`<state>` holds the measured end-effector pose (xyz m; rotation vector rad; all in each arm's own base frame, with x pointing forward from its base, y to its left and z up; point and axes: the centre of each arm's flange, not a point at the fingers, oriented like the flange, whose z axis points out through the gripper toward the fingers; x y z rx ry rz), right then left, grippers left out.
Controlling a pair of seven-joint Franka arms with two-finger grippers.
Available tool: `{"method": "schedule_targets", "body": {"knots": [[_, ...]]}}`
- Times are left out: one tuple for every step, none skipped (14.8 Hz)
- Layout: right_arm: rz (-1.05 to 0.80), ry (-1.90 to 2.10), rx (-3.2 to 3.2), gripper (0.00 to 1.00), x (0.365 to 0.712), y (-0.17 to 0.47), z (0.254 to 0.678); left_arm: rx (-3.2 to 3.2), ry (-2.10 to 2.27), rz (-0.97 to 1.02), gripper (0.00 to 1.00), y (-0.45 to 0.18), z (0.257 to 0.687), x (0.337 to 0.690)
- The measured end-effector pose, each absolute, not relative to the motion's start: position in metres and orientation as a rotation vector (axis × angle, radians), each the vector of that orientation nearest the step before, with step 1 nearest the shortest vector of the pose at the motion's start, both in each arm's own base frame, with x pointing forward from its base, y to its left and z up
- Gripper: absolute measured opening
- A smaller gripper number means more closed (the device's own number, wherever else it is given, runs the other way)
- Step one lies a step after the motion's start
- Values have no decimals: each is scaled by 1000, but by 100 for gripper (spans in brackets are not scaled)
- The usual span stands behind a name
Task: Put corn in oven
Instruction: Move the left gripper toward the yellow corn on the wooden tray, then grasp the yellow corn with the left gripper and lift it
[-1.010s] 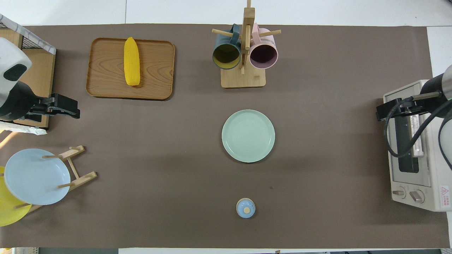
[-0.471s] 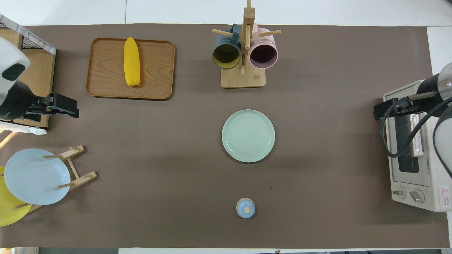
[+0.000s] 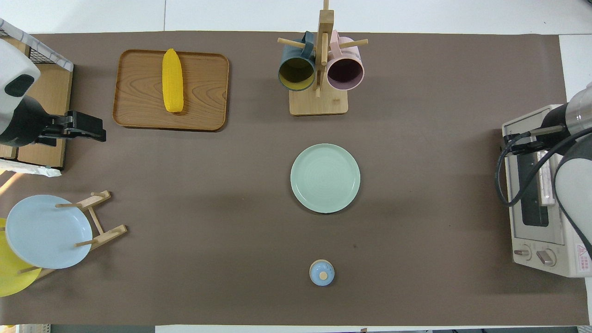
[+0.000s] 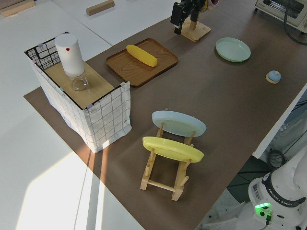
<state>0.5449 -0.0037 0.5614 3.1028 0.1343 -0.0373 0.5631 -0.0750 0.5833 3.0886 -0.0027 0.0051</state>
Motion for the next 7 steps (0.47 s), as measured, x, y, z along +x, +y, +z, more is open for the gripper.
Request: {"method": "schedule_targets", "body": {"knots": [[-28, 116, 3097, 15, 542, -13, 551, 3090, -3, -7, 100, -77, 571, 571], [-29, 106, 3077, 5, 539, -22, 543, 3092, -4, -23, 100, -79, 553, 581], [-32, 96, 3053, 1, 537, -31, 537, 3093, -10, -33, 100, -83, 535, 594], [-31, 83, 3036, 1, 536, -39, 532, 3094, -17, -42, 100, -88, 519, 606], [-32, 65, 3029, 1, 535, -48, 527, 3095, -25, -51, 100, -93, 502, 620], [-40, 50, 3021, 1, 533, -56, 522, 3095, -31, -54, 100, -99, 486, 635], [-47, 39, 3012, 1, 532, -63, 517, 3095, -38, -54, 100, -104, 471, 649]]}}
